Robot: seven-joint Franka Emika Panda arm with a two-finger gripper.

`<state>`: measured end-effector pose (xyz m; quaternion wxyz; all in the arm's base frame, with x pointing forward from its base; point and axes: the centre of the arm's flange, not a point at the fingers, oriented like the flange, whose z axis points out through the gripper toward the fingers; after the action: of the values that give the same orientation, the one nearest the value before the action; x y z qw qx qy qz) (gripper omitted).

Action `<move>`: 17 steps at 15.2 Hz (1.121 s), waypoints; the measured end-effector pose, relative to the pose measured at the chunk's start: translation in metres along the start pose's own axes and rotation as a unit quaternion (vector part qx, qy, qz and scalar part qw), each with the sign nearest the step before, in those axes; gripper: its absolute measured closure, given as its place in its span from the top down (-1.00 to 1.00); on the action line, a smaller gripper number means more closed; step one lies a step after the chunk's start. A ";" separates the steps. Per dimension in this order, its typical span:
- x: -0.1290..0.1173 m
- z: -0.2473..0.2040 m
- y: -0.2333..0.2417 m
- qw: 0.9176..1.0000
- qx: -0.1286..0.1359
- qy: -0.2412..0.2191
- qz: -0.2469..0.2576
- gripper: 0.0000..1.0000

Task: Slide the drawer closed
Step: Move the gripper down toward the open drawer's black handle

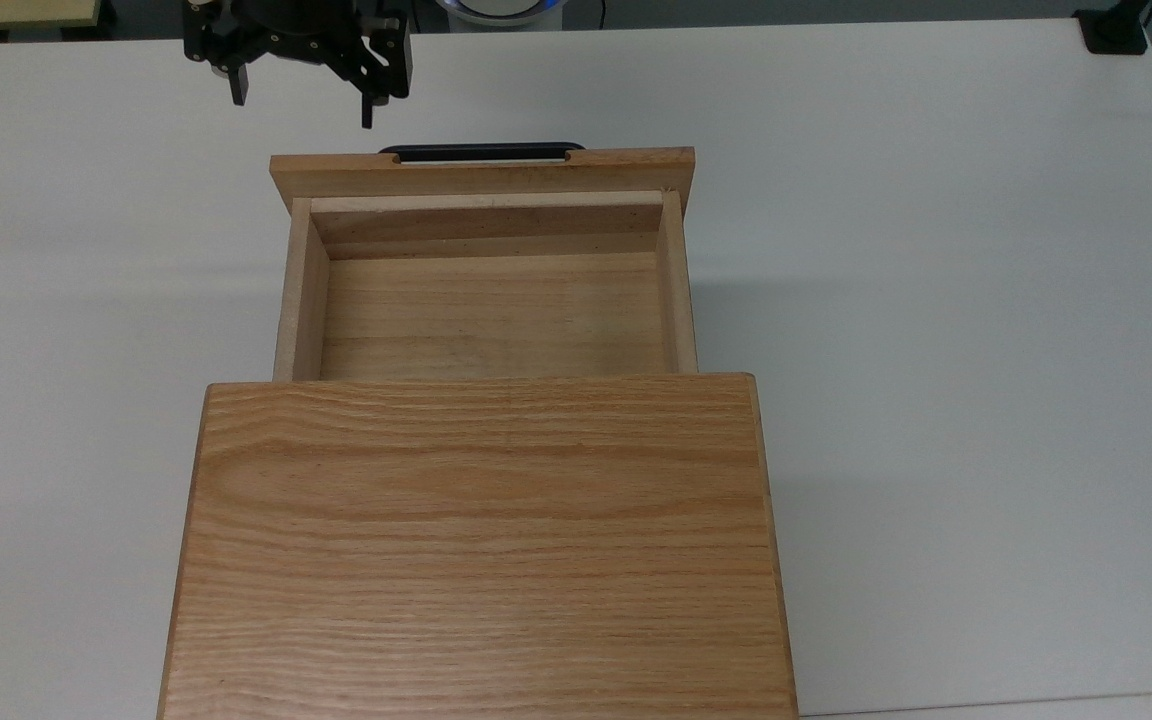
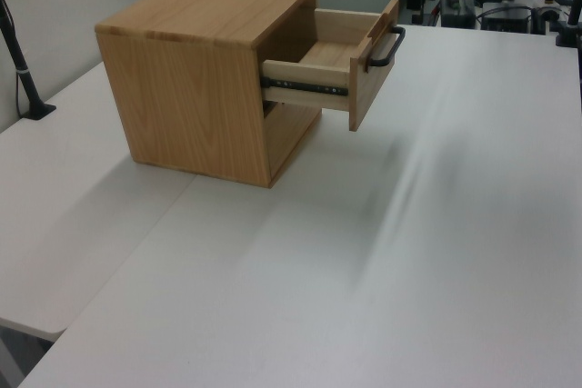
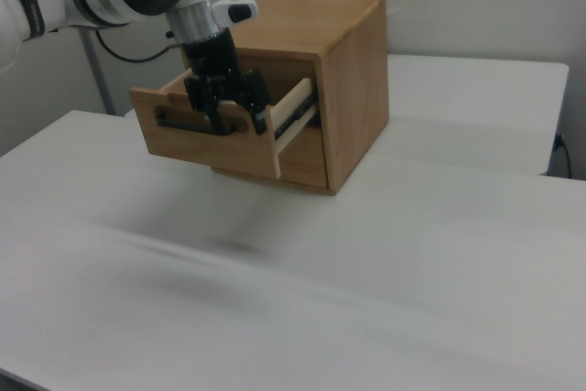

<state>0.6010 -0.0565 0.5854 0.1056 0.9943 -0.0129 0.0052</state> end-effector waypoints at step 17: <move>-0.022 -0.022 -0.015 0.999 0.028 -0.009 -0.022 1.00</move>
<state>0.5797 -0.0366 0.6037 0.0773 0.9970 0.0078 -0.0056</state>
